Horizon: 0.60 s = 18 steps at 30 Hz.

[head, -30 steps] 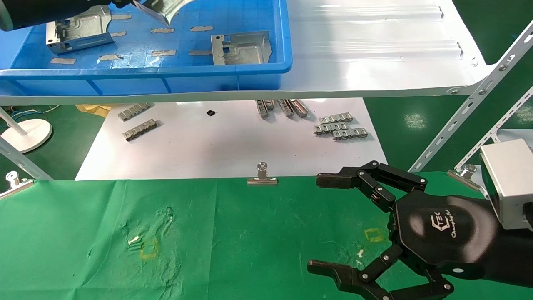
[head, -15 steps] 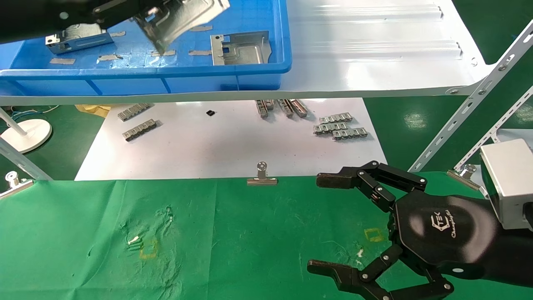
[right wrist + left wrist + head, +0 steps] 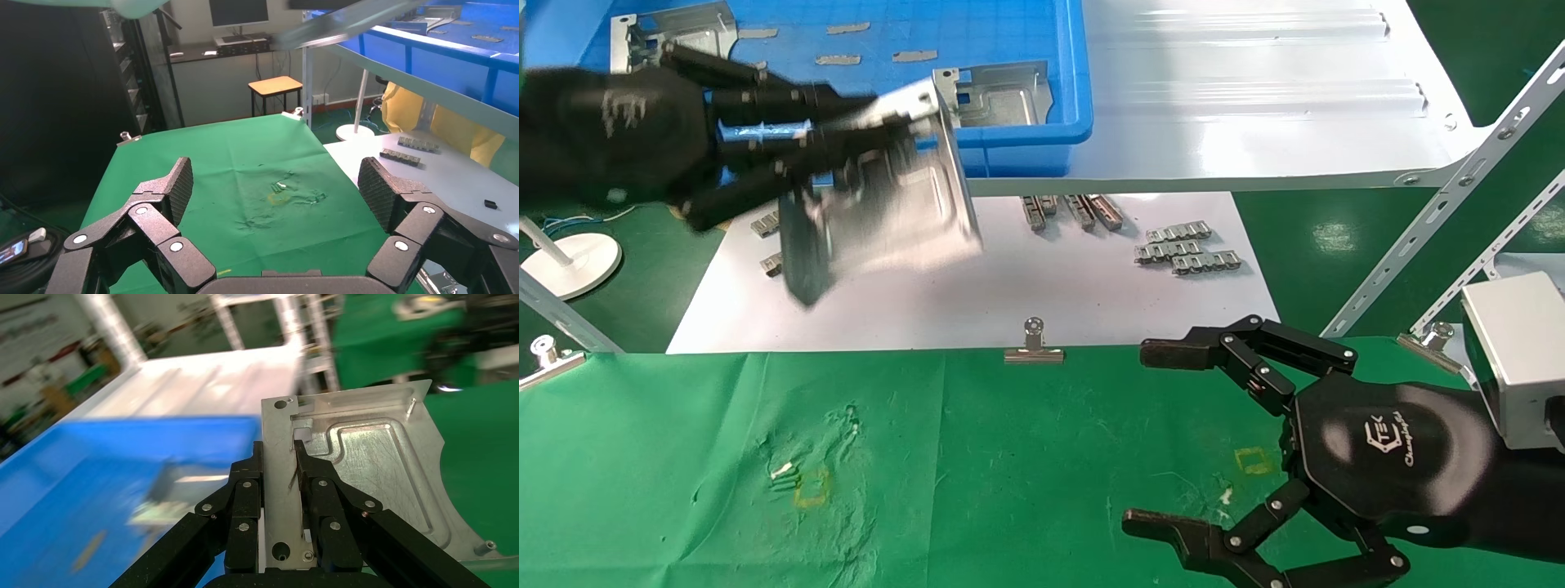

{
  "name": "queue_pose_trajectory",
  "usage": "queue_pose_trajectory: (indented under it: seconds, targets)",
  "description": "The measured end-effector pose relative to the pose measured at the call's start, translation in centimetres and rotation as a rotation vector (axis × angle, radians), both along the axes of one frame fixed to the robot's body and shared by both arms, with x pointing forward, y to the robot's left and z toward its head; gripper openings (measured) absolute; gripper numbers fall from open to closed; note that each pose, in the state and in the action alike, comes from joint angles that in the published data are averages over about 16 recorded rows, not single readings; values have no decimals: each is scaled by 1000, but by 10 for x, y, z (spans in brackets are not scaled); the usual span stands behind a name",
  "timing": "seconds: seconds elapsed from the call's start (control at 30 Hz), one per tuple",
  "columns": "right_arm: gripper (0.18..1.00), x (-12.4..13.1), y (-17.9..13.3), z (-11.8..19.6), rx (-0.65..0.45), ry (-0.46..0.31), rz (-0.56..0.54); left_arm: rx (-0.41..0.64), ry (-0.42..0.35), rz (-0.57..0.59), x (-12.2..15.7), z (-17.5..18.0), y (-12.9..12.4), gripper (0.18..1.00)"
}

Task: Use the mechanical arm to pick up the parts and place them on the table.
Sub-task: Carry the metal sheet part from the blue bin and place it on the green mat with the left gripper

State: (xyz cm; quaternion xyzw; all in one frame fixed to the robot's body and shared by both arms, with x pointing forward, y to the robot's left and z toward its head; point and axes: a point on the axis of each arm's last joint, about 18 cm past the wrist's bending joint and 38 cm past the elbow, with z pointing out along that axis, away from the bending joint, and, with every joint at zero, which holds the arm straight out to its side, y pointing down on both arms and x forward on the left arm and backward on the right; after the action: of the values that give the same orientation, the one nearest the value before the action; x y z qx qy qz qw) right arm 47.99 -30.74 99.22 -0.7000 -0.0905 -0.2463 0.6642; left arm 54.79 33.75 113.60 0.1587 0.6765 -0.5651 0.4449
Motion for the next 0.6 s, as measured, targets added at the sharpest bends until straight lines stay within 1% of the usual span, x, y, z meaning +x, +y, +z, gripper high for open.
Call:
queue_pose_trajectory:
  seconds: [0.13, 0.23, 0.43, 0.6]
  targets:
    - [1000, 0, 0, 0, 0, 0, 0, 102, -1, -2, -10, -28, 2, 270]
    - [1000, 0, 0, 0, 0, 0, 0, 182, 11, 15, -11, -50, 6, 270]
    - [1000, 0, 0, 0, 0, 0, 0, 331, 44, 87, 3, -90, 22, 270]
    - [1000, 0, 0, 0, 0, 0, 0, 428, 75, 132, 19, -117, 34, 270]
